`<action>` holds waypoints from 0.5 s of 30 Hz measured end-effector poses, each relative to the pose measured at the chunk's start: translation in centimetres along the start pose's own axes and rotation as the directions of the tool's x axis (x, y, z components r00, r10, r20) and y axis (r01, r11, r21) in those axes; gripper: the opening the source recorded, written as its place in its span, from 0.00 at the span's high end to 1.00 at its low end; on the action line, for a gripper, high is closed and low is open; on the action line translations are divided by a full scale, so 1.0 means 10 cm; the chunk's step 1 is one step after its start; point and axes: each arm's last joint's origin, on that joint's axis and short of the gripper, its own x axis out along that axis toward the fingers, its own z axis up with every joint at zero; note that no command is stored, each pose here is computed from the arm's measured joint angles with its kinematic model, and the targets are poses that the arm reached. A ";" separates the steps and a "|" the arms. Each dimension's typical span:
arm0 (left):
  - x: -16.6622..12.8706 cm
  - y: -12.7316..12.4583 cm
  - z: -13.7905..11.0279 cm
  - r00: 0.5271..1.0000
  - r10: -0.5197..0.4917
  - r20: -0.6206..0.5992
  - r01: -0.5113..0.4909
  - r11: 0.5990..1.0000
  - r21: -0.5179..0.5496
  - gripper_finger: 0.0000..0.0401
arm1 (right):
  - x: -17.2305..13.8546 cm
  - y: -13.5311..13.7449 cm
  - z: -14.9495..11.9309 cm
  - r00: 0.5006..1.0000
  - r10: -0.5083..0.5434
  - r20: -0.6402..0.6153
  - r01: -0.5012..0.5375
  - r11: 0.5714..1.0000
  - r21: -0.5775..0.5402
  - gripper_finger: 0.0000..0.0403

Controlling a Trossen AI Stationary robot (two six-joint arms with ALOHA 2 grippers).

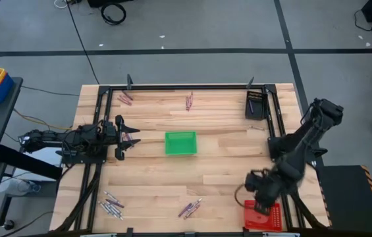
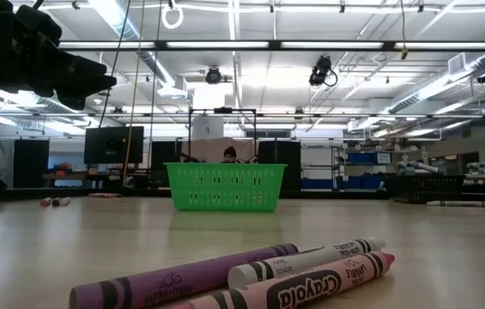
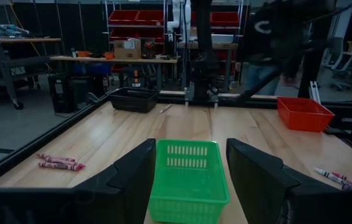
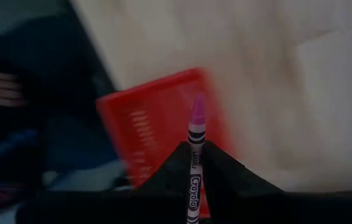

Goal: Sort crayons
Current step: Put the pink crayon into the red basket

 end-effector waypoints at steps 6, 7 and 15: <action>0.00 0.00 0.00 1.000 0.000 0.000 0.000 1.000 0.000 0.48 | 0.34 0.30 -0.21 0.993 0.107 -0.058 -0.103 0.992 0.072 0.90; 0.00 0.00 0.00 1.000 0.000 0.000 0.000 1.000 0.000 0.48 | 0.40 0.32 -0.24 0.991 0.107 -0.077 -0.100 0.992 0.081 0.90; 0.00 0.00 0.00 1.000 0.000 0.000 0.000 1.000 0.000 0.48 | 0.86 0.26 -0.35 0.991 -0.096 -0.095 0.101 0.994 0.043 0.90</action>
